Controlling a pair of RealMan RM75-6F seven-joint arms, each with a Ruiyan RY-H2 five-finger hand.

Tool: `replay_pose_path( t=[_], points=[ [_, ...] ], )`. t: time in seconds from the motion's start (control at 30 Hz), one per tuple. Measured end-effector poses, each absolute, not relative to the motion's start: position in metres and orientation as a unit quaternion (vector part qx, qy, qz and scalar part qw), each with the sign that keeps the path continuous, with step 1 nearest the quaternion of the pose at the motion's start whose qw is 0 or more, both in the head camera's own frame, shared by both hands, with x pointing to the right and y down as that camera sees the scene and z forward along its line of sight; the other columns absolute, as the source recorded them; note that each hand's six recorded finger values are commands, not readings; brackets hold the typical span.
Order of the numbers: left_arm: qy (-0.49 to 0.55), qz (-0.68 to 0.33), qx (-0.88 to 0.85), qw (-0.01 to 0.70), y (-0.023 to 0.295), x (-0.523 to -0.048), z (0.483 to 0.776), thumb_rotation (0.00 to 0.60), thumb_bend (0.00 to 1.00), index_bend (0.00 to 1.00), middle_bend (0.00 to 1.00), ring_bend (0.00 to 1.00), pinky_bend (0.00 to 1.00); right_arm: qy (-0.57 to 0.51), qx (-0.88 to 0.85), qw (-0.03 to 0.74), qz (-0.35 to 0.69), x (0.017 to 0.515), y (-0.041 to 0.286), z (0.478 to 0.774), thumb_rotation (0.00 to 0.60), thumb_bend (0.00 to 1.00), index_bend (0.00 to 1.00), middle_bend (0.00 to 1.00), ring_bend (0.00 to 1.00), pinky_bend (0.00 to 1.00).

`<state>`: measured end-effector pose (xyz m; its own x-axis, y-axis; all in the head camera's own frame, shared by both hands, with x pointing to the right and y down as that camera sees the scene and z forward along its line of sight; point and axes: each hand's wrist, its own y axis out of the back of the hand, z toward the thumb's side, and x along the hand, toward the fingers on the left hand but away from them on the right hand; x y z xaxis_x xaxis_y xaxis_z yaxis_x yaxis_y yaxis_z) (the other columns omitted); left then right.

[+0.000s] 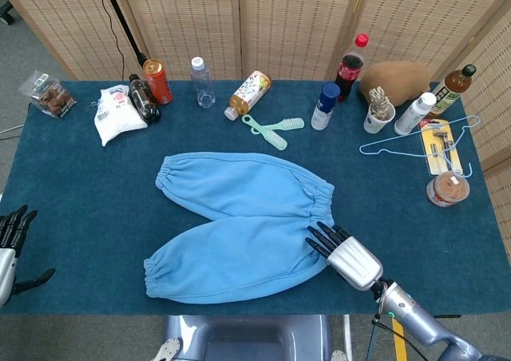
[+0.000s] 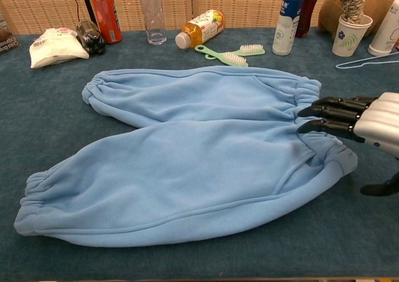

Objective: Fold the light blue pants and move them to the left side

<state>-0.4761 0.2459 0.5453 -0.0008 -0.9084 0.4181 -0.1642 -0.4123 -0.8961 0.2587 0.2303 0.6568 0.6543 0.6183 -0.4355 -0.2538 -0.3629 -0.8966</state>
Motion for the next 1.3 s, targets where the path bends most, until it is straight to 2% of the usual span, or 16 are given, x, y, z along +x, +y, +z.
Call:
replay_pose_path(
  t=[0.23, 0.3, 0.43, 0.7, 0.77, 1.0, 1.3],
  points=[
    [0.432, -0.563, -0.624, 0.328, 0.245, -0.478, 0.546, 0.6, 0.0, 0.0, 0.0, 0.0, 0.0, -0.129, -0.727, 0.552, 0.389, 0.248, 0.228, 0.664, 0.6, 0.0, 0.29, 0.21, 0.2, 0.33],
    [0.432, -0.563, -0.624, 0.327, 0.245, -0.478, 0.546, 0.6, 0.0, 0.0, 0.0, 0.0, 0.0, -0.134, -0.728, 0.551, 0.385, 0.247, 0.227, 0.664, 0.6, 0.05, 0.34, 0.26, 0.25, 0.37],
    [0.428, -0.564, -0.626, 0.327, 0.245, -0.477, 0.547, 0.6, 0.0, 0.0, 0.0, 0.0, 0.0, -0.139, -0.731, 0.55, 0.38, 0.245, 0.227, 0.667, 0.6, 0.22, 0.4, 0.32, 0.3, 0.42],
    [0.413, -0.561, -0.635, 0.333, 0.248, -0.469, 0.55, 0.6, 0.0, 0.0, 0.0, 0.0, 0.0, -0.151, -0.744, 0.533, 0.372, 0.244, 0.225, 0.676, 0.6, 0.7, 0.55, 0.45, 0.42, 0.55],
    [0.409, -0.559, -0.639, 0.335, 0.248, -0.466, 0.551, 0.6, 0.0, 0.0, 0.0, 0.0, 0.0, -0.157, -0.747, 0.53, 0.369, 0.244, 0.223, 0.676, 0.6, 0.78, 0.56, 0.46, 0.43, 0.57],
    [0.39, -0.533, -0.663, 0.352, 0.248, -0.449, 0.552, 0.6, 0.0, 0.0, 0.0, 0.0, 0.0, -0.172, -0.756, 0.519, 0.361, 0.245, 0.221, 0.672, 0.6, 0.79, 0.56, 0.47, 0.43, 0.57],
    [0.292, -0.441, -0.728, 0.435, 0.247, -0.389, 0.564, 0.6, 0.01, 0.0, 0.0, 0.0, 0.0, -0.181, -0.762, 0.501, 0.369, 0.246, 0.217, 0.668, 0.6, 0.79, 0.57, 0.47, 0.43, 0.57]
  ],
)
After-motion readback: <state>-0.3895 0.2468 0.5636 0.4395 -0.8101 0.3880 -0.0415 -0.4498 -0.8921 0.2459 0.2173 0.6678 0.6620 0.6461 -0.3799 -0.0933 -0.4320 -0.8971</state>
